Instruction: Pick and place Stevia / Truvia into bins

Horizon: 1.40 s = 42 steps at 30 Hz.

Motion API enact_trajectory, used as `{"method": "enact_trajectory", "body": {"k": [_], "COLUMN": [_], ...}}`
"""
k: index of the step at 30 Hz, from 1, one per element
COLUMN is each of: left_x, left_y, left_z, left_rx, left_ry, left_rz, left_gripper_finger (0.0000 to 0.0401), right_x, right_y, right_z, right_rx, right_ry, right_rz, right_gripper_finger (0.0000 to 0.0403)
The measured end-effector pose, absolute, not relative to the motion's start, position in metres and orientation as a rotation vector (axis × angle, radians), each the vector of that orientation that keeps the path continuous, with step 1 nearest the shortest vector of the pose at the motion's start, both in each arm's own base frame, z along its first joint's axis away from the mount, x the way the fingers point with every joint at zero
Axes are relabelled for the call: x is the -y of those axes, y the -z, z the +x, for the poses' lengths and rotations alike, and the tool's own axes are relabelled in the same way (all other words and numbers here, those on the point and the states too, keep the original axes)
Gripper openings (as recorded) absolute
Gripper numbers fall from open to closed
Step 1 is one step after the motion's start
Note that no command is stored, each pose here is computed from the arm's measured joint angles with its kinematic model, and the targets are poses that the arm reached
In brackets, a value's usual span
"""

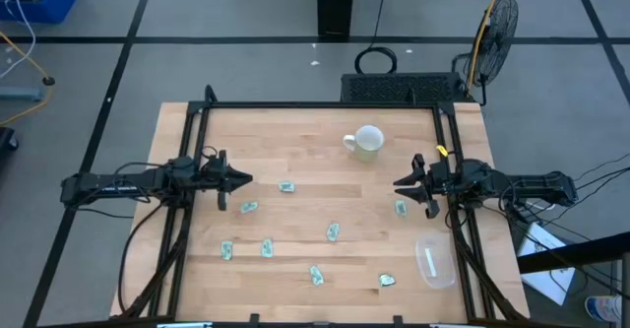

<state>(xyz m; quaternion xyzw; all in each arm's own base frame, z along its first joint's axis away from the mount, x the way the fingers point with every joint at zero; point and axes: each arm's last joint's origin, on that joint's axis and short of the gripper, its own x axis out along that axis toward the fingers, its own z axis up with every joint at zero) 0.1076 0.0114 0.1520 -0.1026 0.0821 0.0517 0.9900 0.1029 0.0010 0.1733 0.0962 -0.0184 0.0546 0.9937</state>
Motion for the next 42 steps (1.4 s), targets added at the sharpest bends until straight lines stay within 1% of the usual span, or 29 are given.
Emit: {"method": "enact_trajectory", "body": {"k": [40, 42], "left_x": [-0.0114, -0.0115], "left_y": [-0.1519, -0.1522], "left_z": [0.1076, 0.1076], "left_rx": [-0.165, -0.164], "left_ry": [-0.104, -0.105], "left_rz": [-0.206, -0.181], "left_gripper_finger": [0.0042, 0.0042], "right_x": [-0.001, -0.001], "right_y": [-0.1734, -0.1733], "right_z": [0.1029, 0.1029], "right_rx": [0.037, 0.037], "right_ry": [-0.109, -0.109], "right_rz": [0.193, 0.193], "right_gripper_finger": [0.0089, 0.0089]}}
